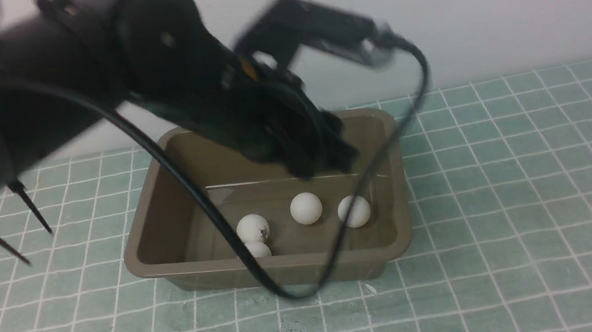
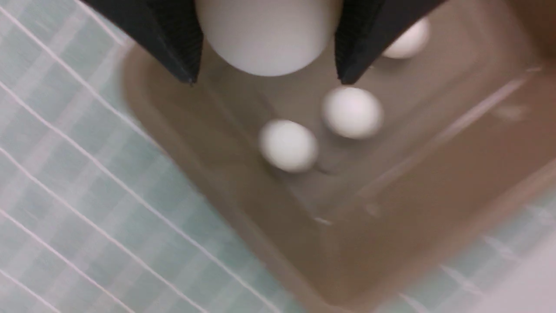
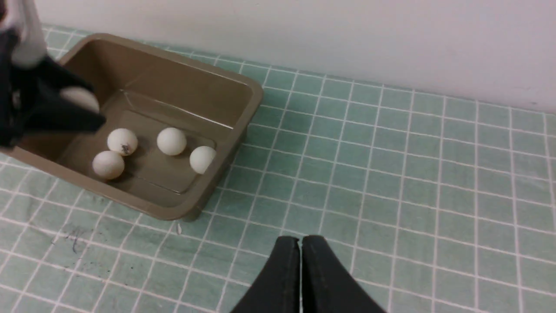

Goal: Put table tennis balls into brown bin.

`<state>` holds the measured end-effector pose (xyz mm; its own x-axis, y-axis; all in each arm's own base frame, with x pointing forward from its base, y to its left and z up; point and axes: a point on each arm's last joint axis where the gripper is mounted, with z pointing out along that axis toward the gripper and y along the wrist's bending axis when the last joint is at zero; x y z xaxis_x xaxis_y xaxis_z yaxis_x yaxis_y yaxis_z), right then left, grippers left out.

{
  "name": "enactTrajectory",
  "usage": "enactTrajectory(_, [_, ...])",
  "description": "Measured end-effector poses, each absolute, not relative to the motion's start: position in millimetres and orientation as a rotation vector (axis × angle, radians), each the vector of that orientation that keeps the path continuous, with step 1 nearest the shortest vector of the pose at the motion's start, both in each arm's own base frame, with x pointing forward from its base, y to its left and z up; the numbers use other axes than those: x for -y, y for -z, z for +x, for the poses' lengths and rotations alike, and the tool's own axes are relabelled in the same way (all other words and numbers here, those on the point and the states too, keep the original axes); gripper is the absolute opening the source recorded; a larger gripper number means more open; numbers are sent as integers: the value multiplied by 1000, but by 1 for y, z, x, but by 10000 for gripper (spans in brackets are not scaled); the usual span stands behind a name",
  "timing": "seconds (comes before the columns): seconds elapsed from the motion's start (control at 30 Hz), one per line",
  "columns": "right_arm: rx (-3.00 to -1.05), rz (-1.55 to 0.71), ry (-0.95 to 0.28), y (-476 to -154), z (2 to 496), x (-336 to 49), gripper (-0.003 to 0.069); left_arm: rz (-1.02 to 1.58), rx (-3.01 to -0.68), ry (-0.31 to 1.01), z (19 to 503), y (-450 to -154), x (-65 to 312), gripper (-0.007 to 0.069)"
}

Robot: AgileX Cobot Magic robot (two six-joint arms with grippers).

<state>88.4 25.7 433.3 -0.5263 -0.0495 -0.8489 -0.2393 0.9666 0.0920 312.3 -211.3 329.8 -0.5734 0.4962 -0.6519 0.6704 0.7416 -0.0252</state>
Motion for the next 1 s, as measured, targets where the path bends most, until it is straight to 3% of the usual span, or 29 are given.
enactTrajectory(0.17, [-1860,-165,-289,-397,38,-16,-4,680,-2378,313,351,-308,184,360])
enactTrajectory(0.3, [-1659,-141,-298,-380,11,-10,-4,593,-2459,302,368,-284,173,459])
enactTrajectory(0.33, [-1592,-132,-301,-371,1,-7,-4,560,-2484,301,372,-278,170,540])
enactTrajectory(0.37, [-1551,-128,-302,-366,-5,-6,-4,548,-2489,302,373,-277,169,572])
enactTrajectory(0.5, [-1430,-116,-296,-355,-18,-2,-4,541,-2487,308,373,-287,168,591])
enactTrajectory(0.6, [-1396,-112,-295,-354,-20,-1,-4,568,-2499,302,366,-311,166,488])
enactTrajectory(0.67, [-1394,-111,-295,-354,-20,-1,-4,597,-2493,255,355,-336,158,351])
enactTrajectory(0.73, [-1392,-111,-295,-354,-20,-1,-4,592,-2480,193,338,-363,147,166])
enactTrajectory(0.8, [-1390,-110,-295,-354,-20,-1,-4,573,-2455,160,325,-381,138,69])
enactTrajectory(1.0, [-1389,-111,-294,-354,-20,-1,-4,482,-2322,143,255,-427,104,-5])
